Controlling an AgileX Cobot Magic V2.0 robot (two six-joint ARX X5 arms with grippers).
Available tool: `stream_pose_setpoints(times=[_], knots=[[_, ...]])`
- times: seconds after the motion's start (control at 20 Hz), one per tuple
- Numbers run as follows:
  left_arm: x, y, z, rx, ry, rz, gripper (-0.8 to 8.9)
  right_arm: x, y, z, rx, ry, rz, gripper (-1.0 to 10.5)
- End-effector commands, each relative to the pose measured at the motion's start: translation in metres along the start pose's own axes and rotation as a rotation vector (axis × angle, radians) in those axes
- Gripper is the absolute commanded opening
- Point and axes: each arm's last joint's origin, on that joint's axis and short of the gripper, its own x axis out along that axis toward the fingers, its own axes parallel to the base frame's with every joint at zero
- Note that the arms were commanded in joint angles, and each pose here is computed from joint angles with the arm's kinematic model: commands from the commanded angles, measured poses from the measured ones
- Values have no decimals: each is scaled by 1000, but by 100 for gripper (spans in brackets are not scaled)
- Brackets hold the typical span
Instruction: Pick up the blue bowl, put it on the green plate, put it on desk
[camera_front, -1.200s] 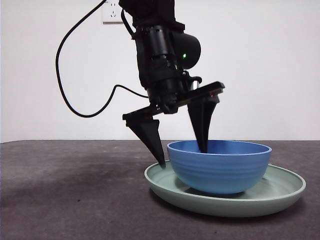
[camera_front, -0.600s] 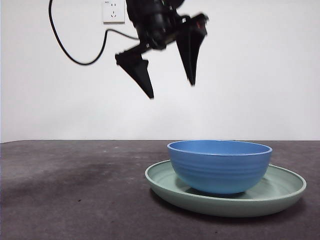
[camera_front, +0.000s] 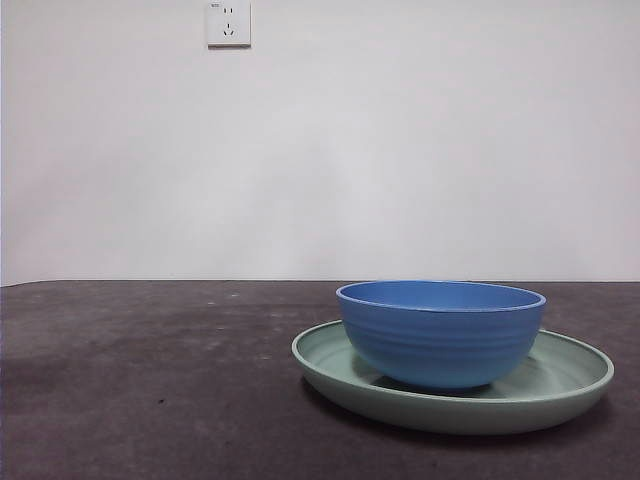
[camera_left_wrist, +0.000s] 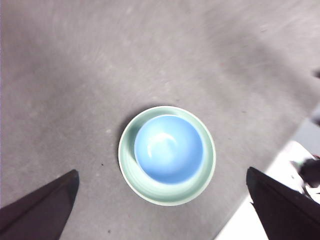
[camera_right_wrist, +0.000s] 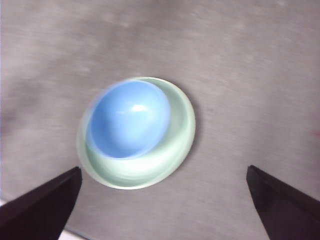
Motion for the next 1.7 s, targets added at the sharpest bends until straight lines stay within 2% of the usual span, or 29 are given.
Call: stream_pose_setpoints(times=[0.05,0.3,0.6,0.75,0.95,1.2,1.35,1.4,1.7], knots=[[-18,-7,-17,55,26,-9,596,7,-2,8,20,39,-40,545],[-29,-4,-78,64,83,-8,596,40,-12,21,53,182,-48,545],[-20,2,-162,67,-76,-12,596,71,-22,30,81,314,-56,545],[-22,4,-190,65,-132,-15,597,80,-24,32,87,338,-56,545],[-28,3,-198,69,-159,-16,596,85,-25,33,83,349,-52,545],[-30,3,-195,76,-199,-17,596,108,-22,32,75,432,-43,544],[-31,3,-193,80,-226,-19,596,134,-30,23,80,497,-132,543],[-31,3,-193,80,-226,-19,596,143,-33,19,82,508,-135,542],[-31,2,-191,84,-249,-20,596,194,-47,10,111,485,-87,523]])
